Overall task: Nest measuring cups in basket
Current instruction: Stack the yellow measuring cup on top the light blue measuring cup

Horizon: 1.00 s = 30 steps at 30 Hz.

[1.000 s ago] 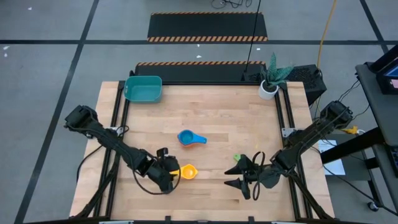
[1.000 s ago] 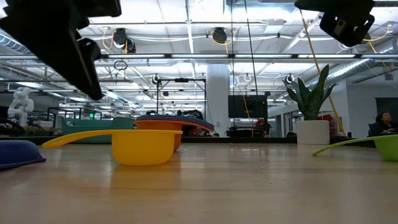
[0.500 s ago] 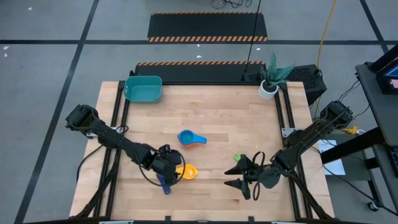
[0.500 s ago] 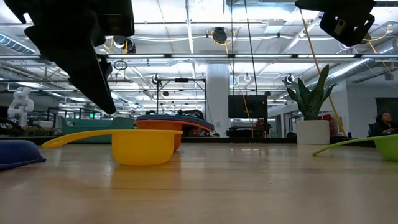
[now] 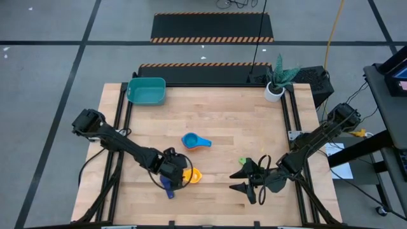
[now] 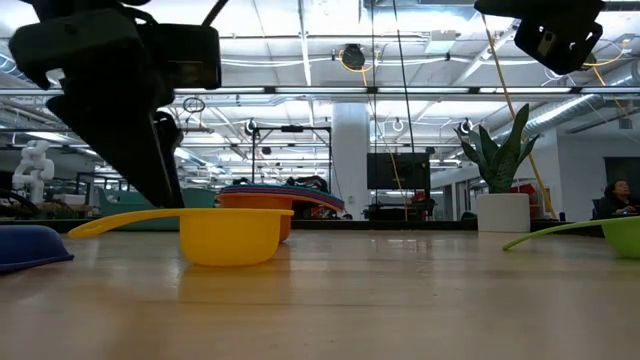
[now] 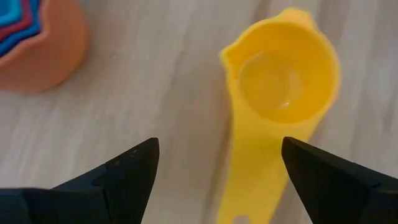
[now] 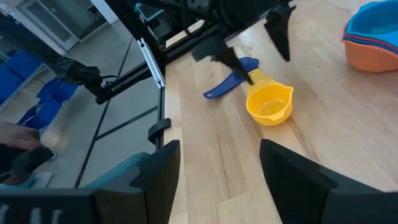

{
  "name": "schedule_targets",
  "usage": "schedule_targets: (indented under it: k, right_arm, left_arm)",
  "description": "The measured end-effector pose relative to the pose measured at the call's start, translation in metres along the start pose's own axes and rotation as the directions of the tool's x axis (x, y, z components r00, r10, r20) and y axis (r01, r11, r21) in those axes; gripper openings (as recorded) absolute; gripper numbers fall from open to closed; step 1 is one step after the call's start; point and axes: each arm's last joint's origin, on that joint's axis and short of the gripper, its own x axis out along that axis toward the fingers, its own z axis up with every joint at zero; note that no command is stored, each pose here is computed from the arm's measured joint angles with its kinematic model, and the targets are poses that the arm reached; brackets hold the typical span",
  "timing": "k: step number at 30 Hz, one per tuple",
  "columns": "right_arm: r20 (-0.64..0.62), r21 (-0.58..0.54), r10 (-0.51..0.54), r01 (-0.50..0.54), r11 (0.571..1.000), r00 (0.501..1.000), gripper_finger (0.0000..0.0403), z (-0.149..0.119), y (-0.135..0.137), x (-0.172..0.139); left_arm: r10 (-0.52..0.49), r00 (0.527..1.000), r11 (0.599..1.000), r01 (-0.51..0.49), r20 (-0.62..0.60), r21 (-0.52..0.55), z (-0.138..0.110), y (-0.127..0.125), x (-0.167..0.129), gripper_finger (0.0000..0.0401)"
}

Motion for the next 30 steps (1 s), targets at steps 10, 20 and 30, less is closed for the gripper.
schedule_targets:
  k: [10,20,30]
  right_arm:
    - [0.001,0.000,0.000,0.000,1.000,1.000,0.0212,0.000,0.000,0.000]
    - [0.001,0.000,0.000,0.000,1.000,1.000,0.0212,0.000,0.000,0.000]
    - [0.001,0.000,0.000,0.000,1.000,1.000,0.0212,0.000,0.000,0.000]
  left_arm:
    - [-0.098,0.995,0.995,0.099,-0.028,0.021,0.004,-0.003,0.012,0.0342]
    - [-0.097,0.995,0.994,0.099,-0.038,0.040,0.004,-0.002,0.013,0.0324]
    - [-0.116,0.992,0.985,0.122,-0.053,0.121,0.000,-0.005,0.012,0.0167]
